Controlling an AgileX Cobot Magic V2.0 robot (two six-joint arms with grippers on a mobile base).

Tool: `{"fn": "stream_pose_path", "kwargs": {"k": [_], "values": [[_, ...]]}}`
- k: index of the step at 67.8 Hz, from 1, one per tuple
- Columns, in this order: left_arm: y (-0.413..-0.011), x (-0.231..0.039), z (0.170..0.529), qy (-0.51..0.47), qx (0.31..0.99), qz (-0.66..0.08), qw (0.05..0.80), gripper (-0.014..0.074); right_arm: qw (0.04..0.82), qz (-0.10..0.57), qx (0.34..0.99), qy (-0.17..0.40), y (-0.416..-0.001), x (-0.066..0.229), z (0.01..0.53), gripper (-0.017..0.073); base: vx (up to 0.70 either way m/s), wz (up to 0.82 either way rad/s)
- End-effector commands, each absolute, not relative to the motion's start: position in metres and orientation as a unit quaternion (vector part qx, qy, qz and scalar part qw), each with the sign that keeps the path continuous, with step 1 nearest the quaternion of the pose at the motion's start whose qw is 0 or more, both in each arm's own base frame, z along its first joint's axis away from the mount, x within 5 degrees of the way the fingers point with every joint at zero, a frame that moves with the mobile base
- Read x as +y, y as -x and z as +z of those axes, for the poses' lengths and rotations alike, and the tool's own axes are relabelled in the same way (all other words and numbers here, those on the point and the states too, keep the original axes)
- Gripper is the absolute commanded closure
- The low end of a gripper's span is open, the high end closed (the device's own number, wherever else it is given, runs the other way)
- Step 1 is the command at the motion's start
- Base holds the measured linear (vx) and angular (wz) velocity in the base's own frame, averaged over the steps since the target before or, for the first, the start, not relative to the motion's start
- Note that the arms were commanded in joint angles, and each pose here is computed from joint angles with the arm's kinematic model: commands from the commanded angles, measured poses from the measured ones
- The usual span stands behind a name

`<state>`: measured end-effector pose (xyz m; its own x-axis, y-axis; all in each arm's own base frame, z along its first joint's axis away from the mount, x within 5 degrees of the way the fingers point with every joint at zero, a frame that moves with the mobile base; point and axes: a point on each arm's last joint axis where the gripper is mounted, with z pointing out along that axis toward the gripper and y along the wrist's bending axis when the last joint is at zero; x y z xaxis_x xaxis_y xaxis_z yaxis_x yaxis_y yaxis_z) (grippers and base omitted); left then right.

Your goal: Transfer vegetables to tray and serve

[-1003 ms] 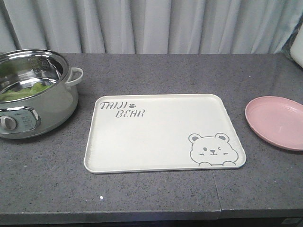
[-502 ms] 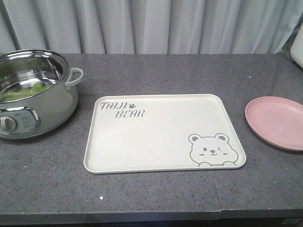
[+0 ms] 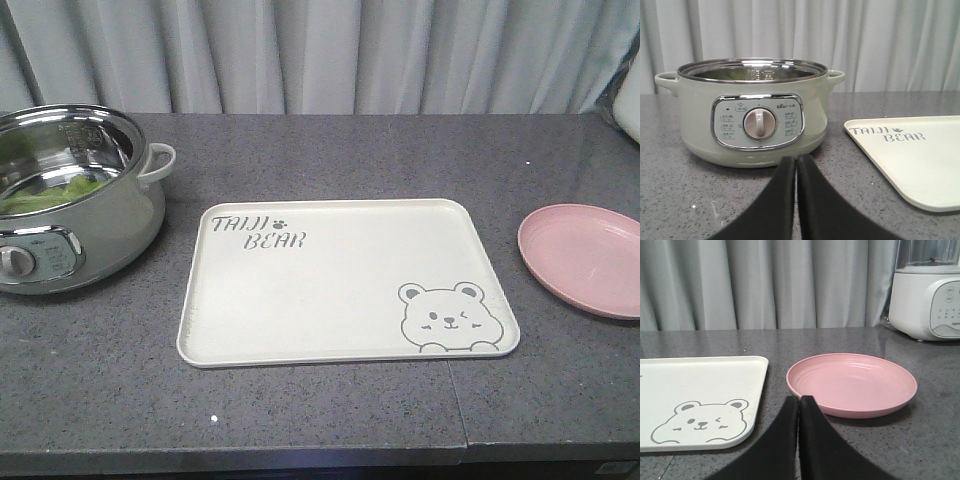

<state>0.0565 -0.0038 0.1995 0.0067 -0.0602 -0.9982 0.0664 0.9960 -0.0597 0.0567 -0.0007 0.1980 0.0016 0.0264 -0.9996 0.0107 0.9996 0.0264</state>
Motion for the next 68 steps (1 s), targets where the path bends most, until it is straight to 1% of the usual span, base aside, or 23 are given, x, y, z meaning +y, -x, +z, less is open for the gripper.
{"fn": "stream_pose_path", "kwargs": {"k": [1,8,16,27,35,41,48,53,60,68], "values": [[-0.056,-0.004,0.198,0.002,0.682,-0.049,0.730,0.0599,0.732,-0.001,0.681,-0.007,-0.056,-0.001,0.200,0.0565,0.00,0.00],[-0.056,-0.004,0.203,0.002,0.669,-0.050,0.741,0.0599,0.736,-0.001,0.677,-0.007,-0.056,-0.001,0.202,0.0565,0.00,0.00],[-0.055,-0.003,0.209,0.005,0.652,-0.054,0.756,0.0599,0.746,-0.021,0.665,0.013,-0.056,0.000,0.206,0.0565,0.00,0.00],[-0.048,-0.003,0.247,0.010,0.644,-0.061,0.763,0.0599,0.735,-0.030,0.677,0.015,-0.054,-0.001,0.235,0.0565,0.00,0.00],[-0.047,-0.003,0.282,0.007,0.667,-0.058,0.743,0.0599,0.715,-0.038,0.698,0.018,-0.057,-0.002,0.263,0.0565,0.00,0.00],[-0.049,-0.003,0.315,-0.003,0.683,-0.040,0.729,0.0599,0.700,-0.043,0.712,0.020,-0.061,-0.003,0.290,0.0565,0.00,0.00],[-0.058,-0.001,0.349,-0.013,0.714,-0.012,0.700,0.0599,0.684,-0.044,0.728,0.019,-0.072,-0.003,0.319,0.0565,0.00,0.00],[-0.067,-0.001,0.370,-0.013,0.736,-0.006,0.676,0.0599,0.673,-0.045,0.738,0.018,-0.082,-0.004,0.337,0.0565,0.00,0.00],[-0.083,-0.001,0.390,-0.011,0.761,-0.004,0.649,0.0599,0.660,-0.045,0.749,0.018,-0.097,-0.004,0.353,0.0565,0.00,0.00],[-0.106,-0.003,0.395,-0.011,0.784,-0.003,0.620,0.0599,0.631,-0.042,0.774,0.017,-0.117,-0.004,0.356,0.0565,0.00,0.00]]}}
